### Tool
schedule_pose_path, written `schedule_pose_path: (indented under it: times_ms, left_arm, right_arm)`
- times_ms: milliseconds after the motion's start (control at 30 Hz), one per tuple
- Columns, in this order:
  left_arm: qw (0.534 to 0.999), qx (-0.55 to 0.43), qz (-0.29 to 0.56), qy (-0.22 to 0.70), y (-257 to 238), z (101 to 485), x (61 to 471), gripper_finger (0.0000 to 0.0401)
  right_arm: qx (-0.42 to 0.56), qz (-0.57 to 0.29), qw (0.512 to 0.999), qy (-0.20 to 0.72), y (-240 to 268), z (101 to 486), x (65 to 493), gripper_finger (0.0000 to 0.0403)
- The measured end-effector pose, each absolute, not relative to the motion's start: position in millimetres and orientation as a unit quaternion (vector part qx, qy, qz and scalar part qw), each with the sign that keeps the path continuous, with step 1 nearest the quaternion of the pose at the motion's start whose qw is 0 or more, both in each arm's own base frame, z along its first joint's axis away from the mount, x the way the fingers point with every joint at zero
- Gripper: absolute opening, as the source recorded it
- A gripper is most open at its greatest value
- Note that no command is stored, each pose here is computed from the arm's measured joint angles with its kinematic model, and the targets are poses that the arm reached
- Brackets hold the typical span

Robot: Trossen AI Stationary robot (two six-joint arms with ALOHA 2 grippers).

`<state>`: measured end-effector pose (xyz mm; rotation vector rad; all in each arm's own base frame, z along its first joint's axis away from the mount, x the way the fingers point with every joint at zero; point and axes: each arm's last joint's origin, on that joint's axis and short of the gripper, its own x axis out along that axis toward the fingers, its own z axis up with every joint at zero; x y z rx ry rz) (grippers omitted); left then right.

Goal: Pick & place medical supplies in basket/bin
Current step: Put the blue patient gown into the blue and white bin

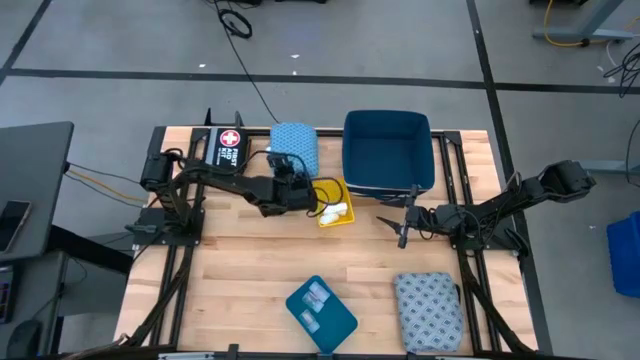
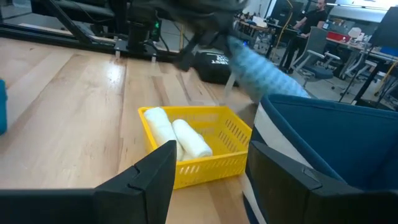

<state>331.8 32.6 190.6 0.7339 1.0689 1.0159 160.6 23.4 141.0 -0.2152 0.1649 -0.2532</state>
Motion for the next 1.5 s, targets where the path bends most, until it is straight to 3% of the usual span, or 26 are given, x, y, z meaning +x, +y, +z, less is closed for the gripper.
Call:
schedule_pose_path:
  times_ms: [700, 900, 1133, 1500]
  left_arm:
    - [0.65, 0.348, 0.531, 0.418, 43.3, 274.6, 361.6, 0.0013]
    - [0.674, 0.336, 0.536, 0.381, 39.8, 307.1, 374.2, 0.0013]
    - [0.744, 0.34, 0.488, 0.305, 27.8, 334.0, 394.0, 0.0013]
    - [0.815, 0.351, 0.414, 0.205, 27.0, 353.3, 405.4, 0.0013]
  right_arm:
    - [-0.088, -0.117, 0.984, 0.104, 25.8, 135.8, 159.3, 0.0208]
    - [-0.088, -0.117, 0.984, 0.104, 25.9, 135.8, 159.3, 0.0208]
    - [-0.092, -0.115, 0.983, 0.105, 25.9, 135.6, 159.3, 0.0208]
    - [-0.096, -0.115, 0.983, 0.106, 25.9, 135.5, 159.2, 0.0208]
